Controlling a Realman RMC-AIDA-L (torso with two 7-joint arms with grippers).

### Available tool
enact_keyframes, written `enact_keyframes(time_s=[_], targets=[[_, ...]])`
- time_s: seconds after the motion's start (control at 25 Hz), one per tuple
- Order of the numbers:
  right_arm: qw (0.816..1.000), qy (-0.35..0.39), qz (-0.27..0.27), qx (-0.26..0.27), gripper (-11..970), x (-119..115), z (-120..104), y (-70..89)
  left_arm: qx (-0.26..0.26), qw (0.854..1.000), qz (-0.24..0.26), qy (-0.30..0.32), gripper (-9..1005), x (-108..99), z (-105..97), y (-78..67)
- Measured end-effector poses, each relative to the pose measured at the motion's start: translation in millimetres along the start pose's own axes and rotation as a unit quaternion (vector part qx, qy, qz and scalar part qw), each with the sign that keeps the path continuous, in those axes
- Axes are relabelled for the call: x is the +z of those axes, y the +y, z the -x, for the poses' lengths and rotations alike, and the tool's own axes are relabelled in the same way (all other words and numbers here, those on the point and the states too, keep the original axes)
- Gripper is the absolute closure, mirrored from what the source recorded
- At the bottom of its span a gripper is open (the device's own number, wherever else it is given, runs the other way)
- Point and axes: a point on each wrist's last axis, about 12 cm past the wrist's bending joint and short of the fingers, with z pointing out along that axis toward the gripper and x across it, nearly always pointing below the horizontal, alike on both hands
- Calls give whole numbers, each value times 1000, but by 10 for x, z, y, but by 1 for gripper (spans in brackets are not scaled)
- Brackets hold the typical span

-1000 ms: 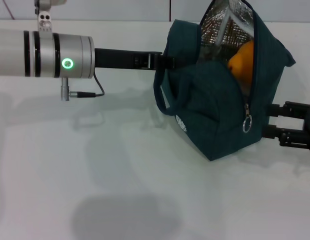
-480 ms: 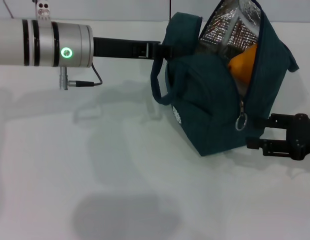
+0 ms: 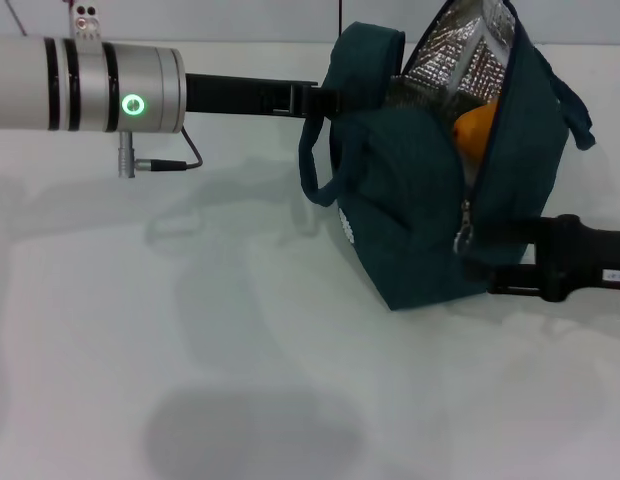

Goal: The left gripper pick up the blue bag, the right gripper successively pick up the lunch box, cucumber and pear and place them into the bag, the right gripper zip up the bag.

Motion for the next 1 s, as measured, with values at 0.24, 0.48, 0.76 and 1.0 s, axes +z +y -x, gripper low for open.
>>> enact_keyframes(time_s=[0.24, 0.48, 0.76, 1.0], targets=[[999, 38, 5, -3, 265, 239, 86, -42, -1, 1000, 0, 0, 928, -10, -12, 5], [999, 43, 22, -15, 265, 367, 167, -15, -1, 1000, 1, -2, 927, -18, -18, 10], [999, 36, 32, -12, 265, 365, 184, 10, 0, 1000, 2, -3, 925, -21, -16, 13], [999, 34, 2, -7, 265, 366, 147, -43, 2, 1000, -1, -2, 924, 2, -10, -1]])
